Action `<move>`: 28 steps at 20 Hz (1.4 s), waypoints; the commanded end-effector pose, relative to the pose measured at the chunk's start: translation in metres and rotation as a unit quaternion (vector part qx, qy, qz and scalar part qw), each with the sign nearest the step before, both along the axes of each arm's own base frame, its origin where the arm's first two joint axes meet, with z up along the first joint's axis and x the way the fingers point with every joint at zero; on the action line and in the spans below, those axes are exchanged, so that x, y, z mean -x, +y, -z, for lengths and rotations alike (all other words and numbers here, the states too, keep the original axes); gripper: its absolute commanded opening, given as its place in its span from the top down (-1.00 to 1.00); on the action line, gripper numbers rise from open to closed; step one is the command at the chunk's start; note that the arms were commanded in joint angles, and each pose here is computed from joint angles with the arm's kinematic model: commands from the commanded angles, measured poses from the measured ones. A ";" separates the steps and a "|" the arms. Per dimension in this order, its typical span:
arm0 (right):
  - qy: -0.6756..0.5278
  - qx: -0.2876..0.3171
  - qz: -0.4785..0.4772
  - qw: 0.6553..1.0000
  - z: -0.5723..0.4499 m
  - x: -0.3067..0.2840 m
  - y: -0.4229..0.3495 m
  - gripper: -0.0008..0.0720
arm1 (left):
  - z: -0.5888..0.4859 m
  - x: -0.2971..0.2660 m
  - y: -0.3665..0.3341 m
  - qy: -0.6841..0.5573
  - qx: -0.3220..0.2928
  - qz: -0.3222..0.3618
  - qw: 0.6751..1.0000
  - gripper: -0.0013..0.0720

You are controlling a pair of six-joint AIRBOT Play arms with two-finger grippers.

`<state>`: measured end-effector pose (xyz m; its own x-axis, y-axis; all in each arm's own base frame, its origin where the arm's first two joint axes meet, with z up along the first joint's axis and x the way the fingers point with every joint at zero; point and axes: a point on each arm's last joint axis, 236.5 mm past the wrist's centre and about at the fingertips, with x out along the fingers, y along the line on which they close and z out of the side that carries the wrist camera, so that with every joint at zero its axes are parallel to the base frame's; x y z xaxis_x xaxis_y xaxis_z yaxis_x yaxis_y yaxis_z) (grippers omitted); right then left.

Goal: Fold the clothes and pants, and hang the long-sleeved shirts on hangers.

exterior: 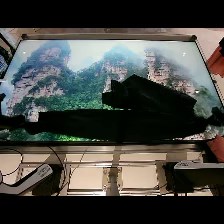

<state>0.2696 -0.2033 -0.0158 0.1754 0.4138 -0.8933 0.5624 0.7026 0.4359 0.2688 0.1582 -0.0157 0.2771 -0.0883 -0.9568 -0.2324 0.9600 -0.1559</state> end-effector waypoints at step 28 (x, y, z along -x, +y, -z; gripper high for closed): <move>0.101 0.037 -0.024 0.994 0.017 0.039 -0.016 0.92 | 0.045 0.035 -0.029 0.170 0.072 0.104 0.977 0.89</move>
<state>0.2671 -0.2261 -0.0093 0.0669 0.3442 -0.9365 0.5769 0.7525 0.3178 0.2733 0.1445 -0.0322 0.0451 -0.2158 -0.9754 -0.1111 0.9692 -0.2196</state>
